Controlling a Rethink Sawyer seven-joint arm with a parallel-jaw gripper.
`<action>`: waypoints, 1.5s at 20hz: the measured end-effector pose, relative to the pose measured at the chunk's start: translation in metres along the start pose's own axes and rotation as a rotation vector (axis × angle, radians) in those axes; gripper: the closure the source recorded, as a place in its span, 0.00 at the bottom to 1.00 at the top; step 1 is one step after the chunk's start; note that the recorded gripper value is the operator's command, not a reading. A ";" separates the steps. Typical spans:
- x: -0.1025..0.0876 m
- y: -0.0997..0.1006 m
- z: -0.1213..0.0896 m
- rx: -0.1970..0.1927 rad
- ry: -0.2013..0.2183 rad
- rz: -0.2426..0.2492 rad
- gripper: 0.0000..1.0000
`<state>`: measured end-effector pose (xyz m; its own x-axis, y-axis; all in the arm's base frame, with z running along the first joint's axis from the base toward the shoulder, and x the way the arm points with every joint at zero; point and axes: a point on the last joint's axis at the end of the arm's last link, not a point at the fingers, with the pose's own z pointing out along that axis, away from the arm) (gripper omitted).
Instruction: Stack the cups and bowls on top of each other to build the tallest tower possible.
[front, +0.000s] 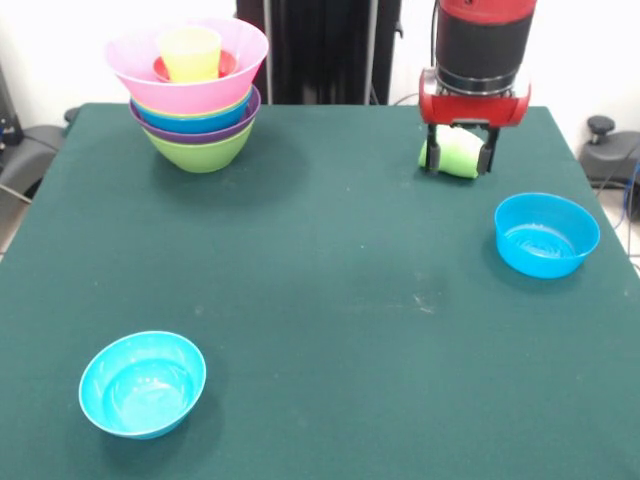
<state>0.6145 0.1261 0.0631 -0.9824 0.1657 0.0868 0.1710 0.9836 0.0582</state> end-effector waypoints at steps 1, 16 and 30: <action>0.002 0.000 0.007 0.007 0.006 -0.001 0.00; 0.019 0.004 0.044 0.039 0.045 0.005 0.00; 0.019 0.012 0.034 0.049 0.034 0.030 0.00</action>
<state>0.5956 0.1438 0.0312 -0.9734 0.1938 0.1220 0.1960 0.9806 0.0062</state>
